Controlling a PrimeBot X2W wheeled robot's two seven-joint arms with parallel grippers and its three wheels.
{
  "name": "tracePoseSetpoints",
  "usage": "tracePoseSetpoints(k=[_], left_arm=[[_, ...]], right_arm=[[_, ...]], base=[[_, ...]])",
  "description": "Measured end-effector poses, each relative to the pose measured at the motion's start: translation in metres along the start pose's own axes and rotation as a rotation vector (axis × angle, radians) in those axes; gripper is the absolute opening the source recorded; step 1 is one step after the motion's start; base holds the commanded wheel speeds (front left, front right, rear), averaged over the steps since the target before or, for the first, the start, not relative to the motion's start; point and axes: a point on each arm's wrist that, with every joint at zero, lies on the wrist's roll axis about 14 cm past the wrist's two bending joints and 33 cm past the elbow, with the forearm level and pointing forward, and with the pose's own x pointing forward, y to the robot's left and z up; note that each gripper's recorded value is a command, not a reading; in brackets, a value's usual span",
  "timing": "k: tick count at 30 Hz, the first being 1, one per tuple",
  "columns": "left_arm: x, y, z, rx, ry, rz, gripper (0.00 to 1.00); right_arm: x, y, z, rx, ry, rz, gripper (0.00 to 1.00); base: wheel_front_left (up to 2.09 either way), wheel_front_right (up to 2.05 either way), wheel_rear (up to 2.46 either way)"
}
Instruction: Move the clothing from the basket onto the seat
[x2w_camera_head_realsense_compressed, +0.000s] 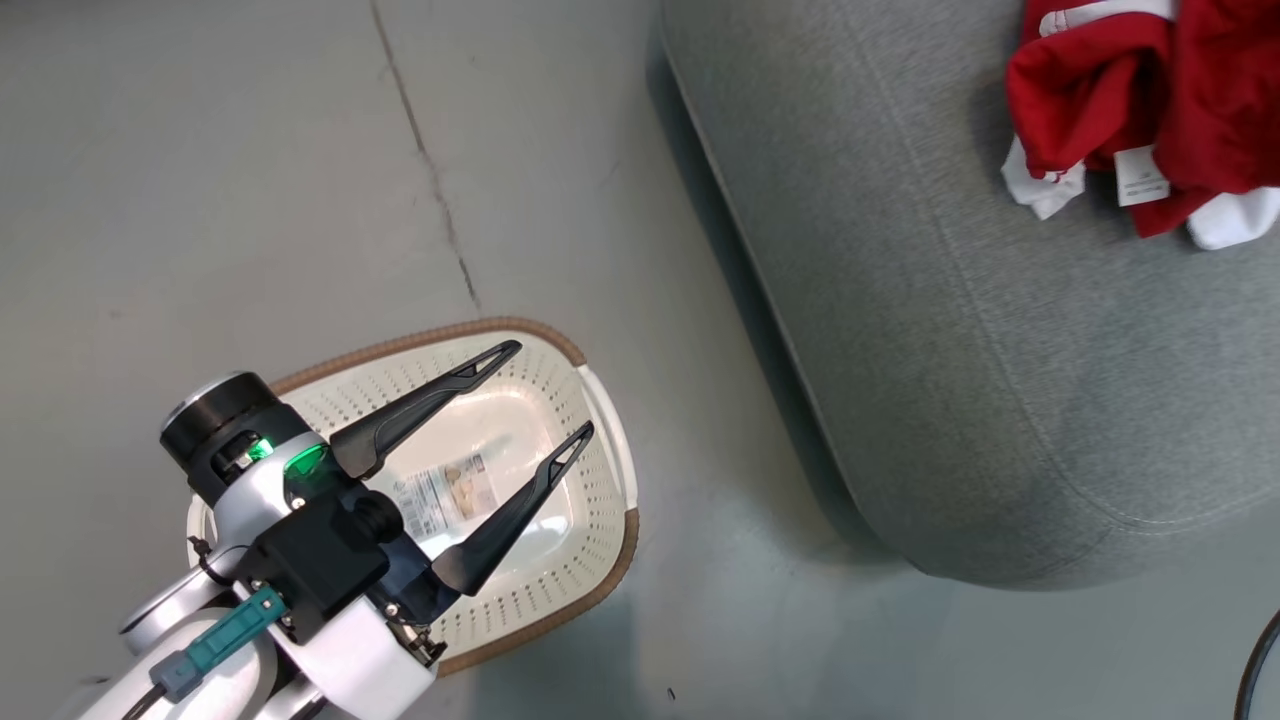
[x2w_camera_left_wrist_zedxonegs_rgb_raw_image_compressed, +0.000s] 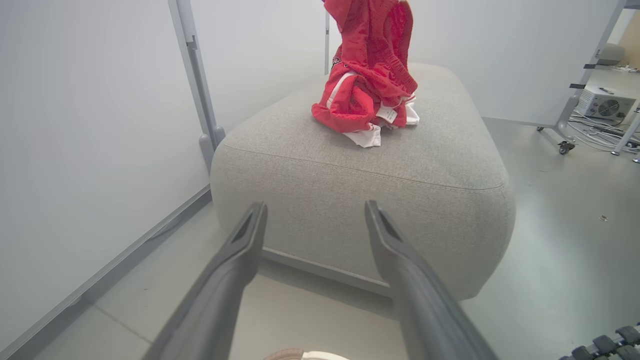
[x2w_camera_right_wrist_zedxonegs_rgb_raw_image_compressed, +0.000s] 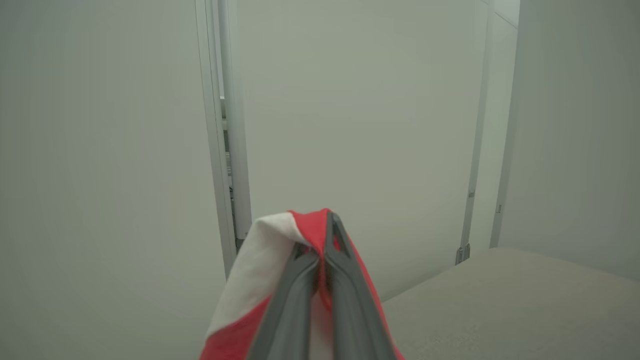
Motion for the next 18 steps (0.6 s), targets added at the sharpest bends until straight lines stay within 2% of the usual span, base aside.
tracePoseSetpoints(k=[5,8,13,16,17,18], left_arm=[[-0.005,0.011,-0.016,-0.015,0.022,0.011,1.0],[-0.006,0.013,-0.021,-0.024,0.03,0.015,1.0],[-0.005,0.015,-0.019,-0.019,0.024,0.014,1.0],[-0.003,0.012,-0.015,-0.019,0.017,0.012,1.0],[-0.003,0.009,-0.011,-0.02,0.012,0.011,1.0],[-0.003,0.008,-0.008,-0.018,0.008,0.014,1.0]], right_arm=[[-0.03,-0.016,-0.091,0.004,0.2,-0.065,0.0],[-0.056,-0.024,-0.132,0.014,0.305,-0.102,0.0],[-0.091,-0.035,-0.166,0.061,0.396,-0.164,0.0],[-0.099,-0.035,-0.166,0.074,0.395,-0.169,0.0],[-0.097,-0.038,-0.155,0.066,0.362,-0.17,0.36],[-0.097,-0.039,-0.152,0.061,0.356,-0.167,1.0]], base=[[0.0,0.0,0.0],[0.0,0.0,0.0],[0.0,0.0,0.0],[0.0,0.0,0.0],[0.0,0.0,0.0],[0.0,0.0,0.0]])
